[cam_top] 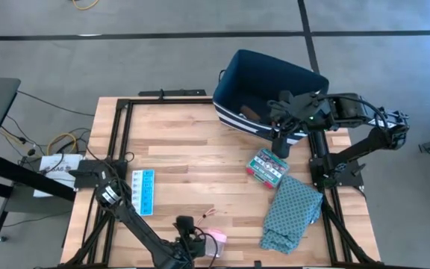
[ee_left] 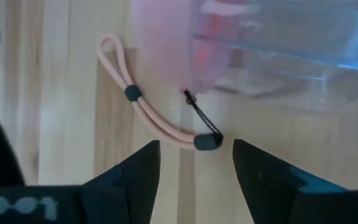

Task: Pick & place medical supplies in basket/bin
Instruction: Put the pink pill organizer into the white bin

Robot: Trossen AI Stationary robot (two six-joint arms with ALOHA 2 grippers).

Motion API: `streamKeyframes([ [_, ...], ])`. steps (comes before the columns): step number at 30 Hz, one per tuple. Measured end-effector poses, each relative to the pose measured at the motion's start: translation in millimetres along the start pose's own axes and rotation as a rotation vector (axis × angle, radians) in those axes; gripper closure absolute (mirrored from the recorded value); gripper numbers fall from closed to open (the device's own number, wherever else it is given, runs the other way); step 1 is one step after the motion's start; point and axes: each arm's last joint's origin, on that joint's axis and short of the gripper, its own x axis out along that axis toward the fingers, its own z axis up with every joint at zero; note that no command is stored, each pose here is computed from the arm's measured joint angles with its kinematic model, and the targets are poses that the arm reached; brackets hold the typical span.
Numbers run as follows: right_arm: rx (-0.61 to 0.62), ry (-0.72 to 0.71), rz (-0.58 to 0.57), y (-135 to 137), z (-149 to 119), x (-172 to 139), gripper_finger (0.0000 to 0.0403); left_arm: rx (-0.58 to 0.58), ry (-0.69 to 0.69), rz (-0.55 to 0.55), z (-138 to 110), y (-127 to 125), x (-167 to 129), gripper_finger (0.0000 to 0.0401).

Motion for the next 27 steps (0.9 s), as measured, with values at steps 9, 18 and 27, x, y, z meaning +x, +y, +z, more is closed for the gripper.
streamKeyframes([
  [9,-0.001,0.003,0.001,0.0,-0.3,0.0,0.0228,0.033,0.010,0.030,0.3,-5.1,19.0,0.0209],
  [18,-0.001,0.003,0.001,0.0,-0.3,0.0,0.0228,0.050,0.019,0.057,6.1,3.7,24.5,0.0256],
  [27,-0.002,0.003,0.003,0.5,-0.4,-0.1,0.0228,0.053,0.075,0.107,6.5,14.9,27.6,0.0388],
])
